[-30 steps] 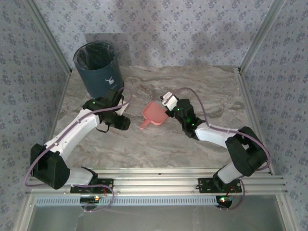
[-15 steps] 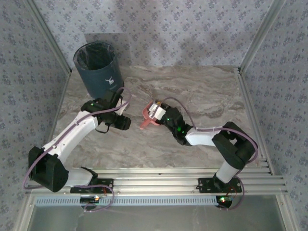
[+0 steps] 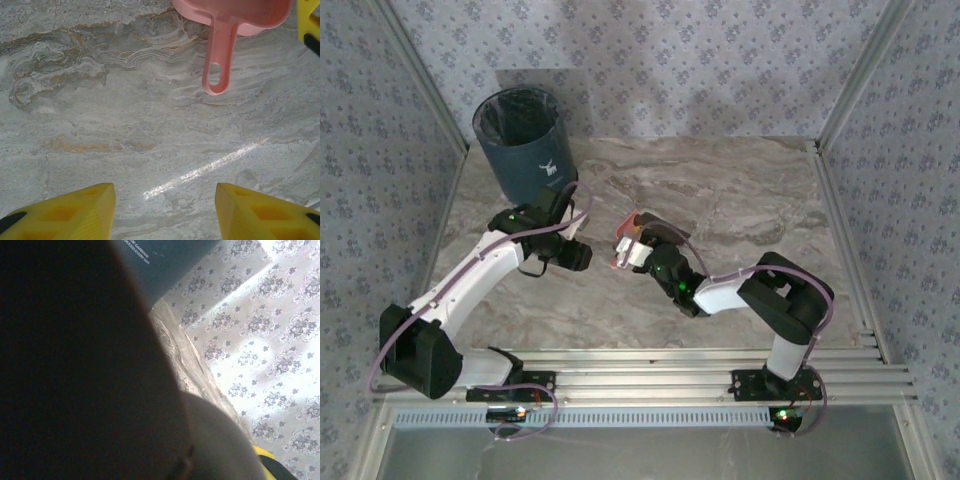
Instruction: Sweep away the paper scraps from the table
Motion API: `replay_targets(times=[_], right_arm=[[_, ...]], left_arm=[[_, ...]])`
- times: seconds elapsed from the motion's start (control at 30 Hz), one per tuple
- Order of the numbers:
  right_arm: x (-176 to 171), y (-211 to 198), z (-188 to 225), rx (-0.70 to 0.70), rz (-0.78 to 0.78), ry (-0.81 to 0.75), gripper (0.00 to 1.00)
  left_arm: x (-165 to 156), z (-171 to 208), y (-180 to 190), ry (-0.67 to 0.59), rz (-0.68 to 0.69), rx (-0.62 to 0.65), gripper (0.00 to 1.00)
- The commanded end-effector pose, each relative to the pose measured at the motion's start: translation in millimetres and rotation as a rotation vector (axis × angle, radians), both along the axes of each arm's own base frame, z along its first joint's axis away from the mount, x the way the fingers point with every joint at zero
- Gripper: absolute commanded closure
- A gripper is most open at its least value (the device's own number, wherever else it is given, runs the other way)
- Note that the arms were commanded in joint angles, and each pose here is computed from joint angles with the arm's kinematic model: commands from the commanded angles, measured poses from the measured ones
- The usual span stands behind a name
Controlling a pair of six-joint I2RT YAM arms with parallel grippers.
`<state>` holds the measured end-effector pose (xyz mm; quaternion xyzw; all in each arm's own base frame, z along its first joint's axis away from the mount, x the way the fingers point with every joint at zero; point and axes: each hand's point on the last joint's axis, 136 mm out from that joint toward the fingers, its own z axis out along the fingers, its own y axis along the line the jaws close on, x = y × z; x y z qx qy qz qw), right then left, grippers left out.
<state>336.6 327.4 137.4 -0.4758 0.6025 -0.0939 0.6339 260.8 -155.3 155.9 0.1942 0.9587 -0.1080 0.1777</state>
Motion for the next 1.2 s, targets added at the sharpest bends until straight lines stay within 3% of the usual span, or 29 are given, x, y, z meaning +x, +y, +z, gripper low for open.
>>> replay_targets(times=[0.0,0.27,0.67,1.17], right_arm=[[-10,2,-25,-0.021,0.001,0.033,0.78],[-20,6,-43,-0.040,-0.009,0.040,0.60],[-29,6,-60,-0.042,-0.039,0.052,0.52],[-34,3,-64,-0.028,-0.062,0.048,0.31]], left_arm=[[-2,-4,0,0.029,0.002,-0.005,0.44],[-3,-6,1,0.041,0.003,-0.003,0.44],[-4,-10,1,0.053,0.002,-0.002,0.44],[-4,-11,2,0.059,0.003,0.000,0.44]])
